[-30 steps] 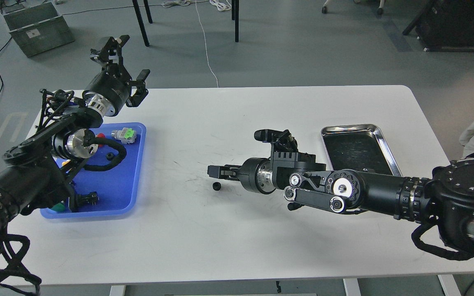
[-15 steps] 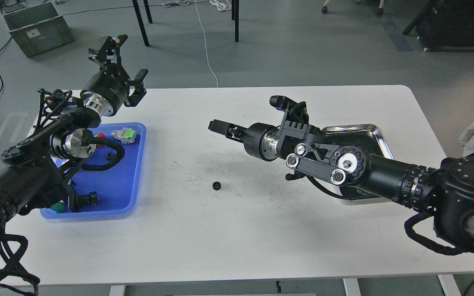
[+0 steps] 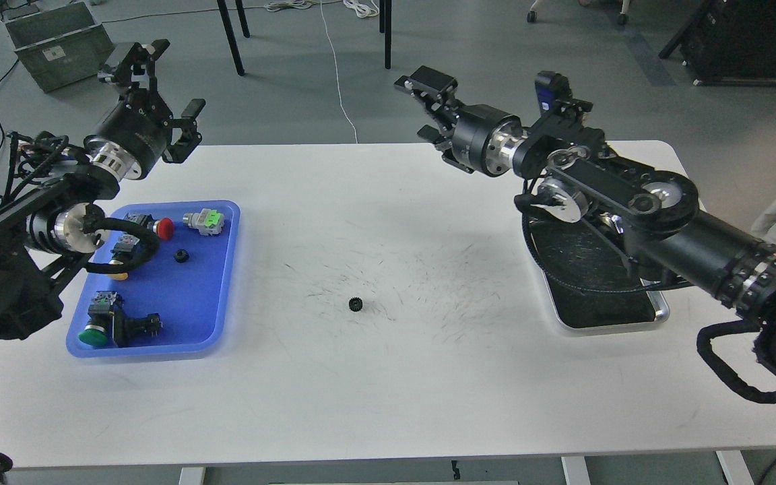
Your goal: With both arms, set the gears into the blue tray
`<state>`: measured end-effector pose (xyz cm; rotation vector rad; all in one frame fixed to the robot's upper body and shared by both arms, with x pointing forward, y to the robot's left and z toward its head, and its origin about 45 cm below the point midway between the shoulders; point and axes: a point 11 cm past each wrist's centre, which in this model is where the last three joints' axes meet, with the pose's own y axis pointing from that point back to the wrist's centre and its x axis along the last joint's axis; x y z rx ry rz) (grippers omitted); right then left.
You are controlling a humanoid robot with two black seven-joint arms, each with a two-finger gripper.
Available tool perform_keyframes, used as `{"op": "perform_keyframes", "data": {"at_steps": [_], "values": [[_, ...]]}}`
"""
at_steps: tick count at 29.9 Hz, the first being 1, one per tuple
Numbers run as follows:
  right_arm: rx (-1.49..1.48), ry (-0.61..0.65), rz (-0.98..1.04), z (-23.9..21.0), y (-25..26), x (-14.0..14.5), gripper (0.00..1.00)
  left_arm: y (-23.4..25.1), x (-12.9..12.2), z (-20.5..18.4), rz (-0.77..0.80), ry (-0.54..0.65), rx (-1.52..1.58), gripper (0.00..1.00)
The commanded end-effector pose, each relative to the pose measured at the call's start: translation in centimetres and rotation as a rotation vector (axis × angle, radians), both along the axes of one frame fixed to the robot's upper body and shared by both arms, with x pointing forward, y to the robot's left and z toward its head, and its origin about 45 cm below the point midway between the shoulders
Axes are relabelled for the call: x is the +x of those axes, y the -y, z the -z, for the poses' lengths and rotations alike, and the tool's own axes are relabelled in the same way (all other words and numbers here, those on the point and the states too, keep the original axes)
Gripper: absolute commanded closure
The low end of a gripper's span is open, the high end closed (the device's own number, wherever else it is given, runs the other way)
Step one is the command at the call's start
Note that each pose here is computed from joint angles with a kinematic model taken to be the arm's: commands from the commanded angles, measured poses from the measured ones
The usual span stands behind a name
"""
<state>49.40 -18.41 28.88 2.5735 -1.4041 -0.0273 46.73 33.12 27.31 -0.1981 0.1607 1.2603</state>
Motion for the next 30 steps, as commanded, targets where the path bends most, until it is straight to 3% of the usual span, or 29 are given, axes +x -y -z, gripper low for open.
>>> {"op": "perform_keyframes", "data": {"at_steps": [1, 8, 13, 18, 30], "values": [[0.168, -0.036, 0.124, -1.0, 6.6, 0.2, 0.07, 0.9, -1.2, -1.8, 0.076, 0.034, 0.070, 0.02], [0.425, -0.081, 0.295, 0.5, 16.3, -2.0, 0.06, 6.0, -5.3, -3.2, 0.284, 0.105, 0.293, 0.02], [0.516, -0.105, 0.361, 2.5, 19.5, -3.7, 0.06, 10.3, -9.2, -2.0, 0.500, 0.207, 0.540, 0.02], [0.555, -0.109, 0.408, 4.0, 21.1, -5.0, 0.05, 13.7, -11.7, 2.4, 0.669, 0.356, 0.850, 0.02], [0.569, -0.162, 0.448, 7.0, 21.8, -6.0, 0.05, 17.2, -13.0, 12.6, 0.774, 0.645, 1.463, 0.03]]}}
